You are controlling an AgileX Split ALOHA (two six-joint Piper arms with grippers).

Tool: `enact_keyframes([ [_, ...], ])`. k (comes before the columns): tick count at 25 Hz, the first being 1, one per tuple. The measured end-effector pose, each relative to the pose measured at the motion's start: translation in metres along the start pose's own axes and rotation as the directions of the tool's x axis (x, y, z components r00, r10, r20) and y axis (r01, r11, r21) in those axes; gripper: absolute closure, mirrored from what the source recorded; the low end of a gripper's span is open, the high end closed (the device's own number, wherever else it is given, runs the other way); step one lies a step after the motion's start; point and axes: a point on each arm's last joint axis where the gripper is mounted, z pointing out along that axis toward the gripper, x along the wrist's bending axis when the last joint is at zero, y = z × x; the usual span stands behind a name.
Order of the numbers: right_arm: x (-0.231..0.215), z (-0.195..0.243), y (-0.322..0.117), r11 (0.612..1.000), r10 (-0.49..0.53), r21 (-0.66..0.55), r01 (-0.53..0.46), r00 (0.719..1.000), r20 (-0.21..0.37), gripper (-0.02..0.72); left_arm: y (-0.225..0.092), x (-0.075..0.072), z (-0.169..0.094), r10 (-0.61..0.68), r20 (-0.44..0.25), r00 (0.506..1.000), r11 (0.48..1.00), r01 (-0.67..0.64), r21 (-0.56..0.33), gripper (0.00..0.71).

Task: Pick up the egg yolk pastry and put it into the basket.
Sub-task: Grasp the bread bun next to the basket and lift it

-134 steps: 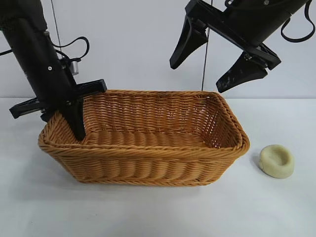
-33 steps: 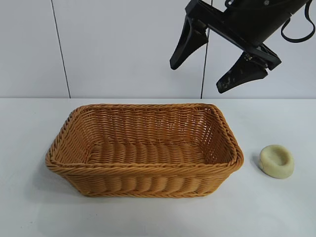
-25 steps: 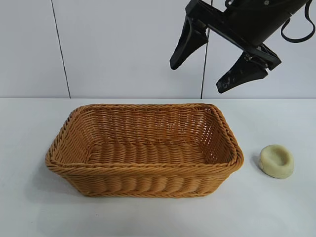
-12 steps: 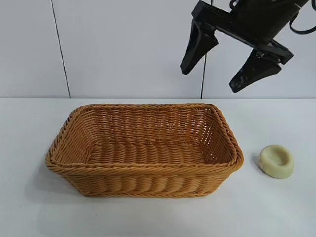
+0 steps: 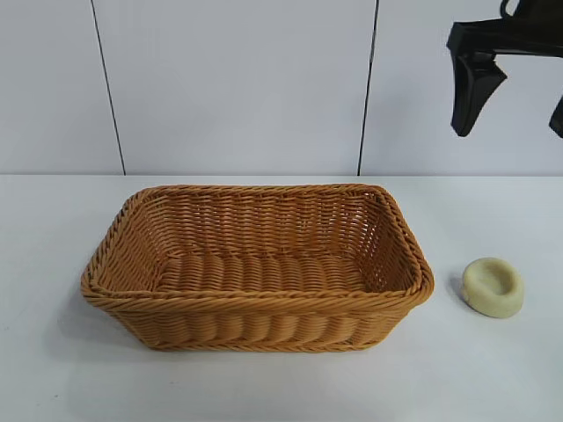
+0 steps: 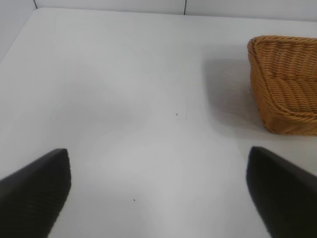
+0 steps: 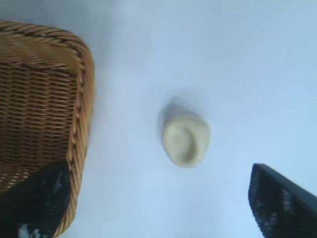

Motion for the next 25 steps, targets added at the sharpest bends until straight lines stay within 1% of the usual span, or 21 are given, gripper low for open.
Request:
enact_keyframes([
  [5, 0.001, 0.036, 0.003, 0.996, 0.012, 0.094, -0.012, 1.000, -0.006, 0.008, 0.000, 0.000, 0.000, 0.000, 0.000, 1.000, 1.000, 0.000, -0.001, 0.018],
  [12, -0.001, 0.099, 0.000, 0.967, 0.017, 0.253, -0.020, 1.000, 0.013, 0.008, 0.000, 0.000, 0.000, 0.000, 0.000, 1.000, 1.000, 0.000, -0.001, 0.018],
  [19, -0.003, 0.147, -0.006, 0.941, 0.025, 0.337, -0.031, 0.999, 0.023, 0.008, 0.000, 0.000, 0.000, 0.000, 0.000, 1.000, 1.000, 0.000, -0.001, 0.018],
  [22, -0.003, 0.163, -0.010, 0.928, 0.032, 0.371, -0.038, 0.999, 0.024, 0.008, 0.000, 0.000, 0.000, 0.000, 0.000, 1.000, 1.000, 0.000, -0.001, 0.018],
  [25, -0.003, 0.171, -0.011, 0.925, 0.032, 0.378, -0.040, 0.999, 0.026, 0.009, 0.000, 0.000, 0.000, 0.000, 0.000, 1.000, 1.000, 0.000, -0.001, 0.018],
])
